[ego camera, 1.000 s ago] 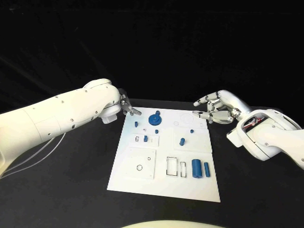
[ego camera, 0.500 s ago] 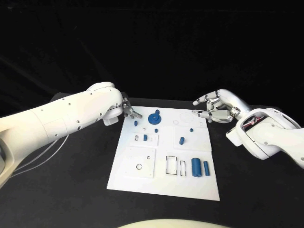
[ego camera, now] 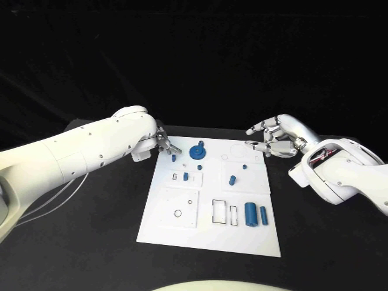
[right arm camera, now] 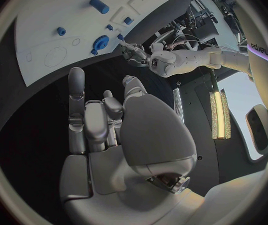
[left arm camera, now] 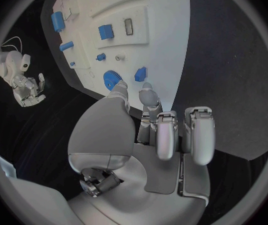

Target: Assemble the parts on the task board

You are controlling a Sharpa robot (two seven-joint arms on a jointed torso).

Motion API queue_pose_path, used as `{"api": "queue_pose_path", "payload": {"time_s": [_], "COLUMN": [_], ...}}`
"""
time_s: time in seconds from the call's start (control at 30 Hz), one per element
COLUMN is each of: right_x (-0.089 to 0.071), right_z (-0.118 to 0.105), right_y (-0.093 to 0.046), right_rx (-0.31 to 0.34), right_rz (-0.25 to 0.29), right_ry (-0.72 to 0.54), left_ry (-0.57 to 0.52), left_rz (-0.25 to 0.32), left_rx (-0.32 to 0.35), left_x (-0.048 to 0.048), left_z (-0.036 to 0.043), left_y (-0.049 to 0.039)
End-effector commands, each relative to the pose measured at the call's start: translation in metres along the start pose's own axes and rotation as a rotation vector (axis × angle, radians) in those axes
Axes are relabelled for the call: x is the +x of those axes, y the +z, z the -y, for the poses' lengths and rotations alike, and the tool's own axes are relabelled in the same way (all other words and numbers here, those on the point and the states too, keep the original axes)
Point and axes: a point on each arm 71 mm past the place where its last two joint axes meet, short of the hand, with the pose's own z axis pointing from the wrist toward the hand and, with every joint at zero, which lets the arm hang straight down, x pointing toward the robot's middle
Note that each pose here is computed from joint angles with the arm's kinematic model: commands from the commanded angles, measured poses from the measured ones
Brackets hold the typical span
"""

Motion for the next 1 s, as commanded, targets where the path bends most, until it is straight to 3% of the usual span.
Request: {"api": "queue_pose_path", "payload": {"time_s": [0.03, 1.0], "right_x": [0.0009, 0.0015], "right_z": [-0.0011, -0.0017], "right_y": [-0.0001, 0.0002], "right_rx": [-0.011, -0.014], "right_rz": [-0.005, -0.007], "right_ry": [-0.005, -0.004], "left_ry": [0.028, 0.022], "left_rz": [-0.038, -0.051], "left_rx": [0.010, 0.017], "left_x": [0.0047, 0.0070], "left_z": [0.0019, 0.0029], "left_y": [0.0005, 0.0017]}}
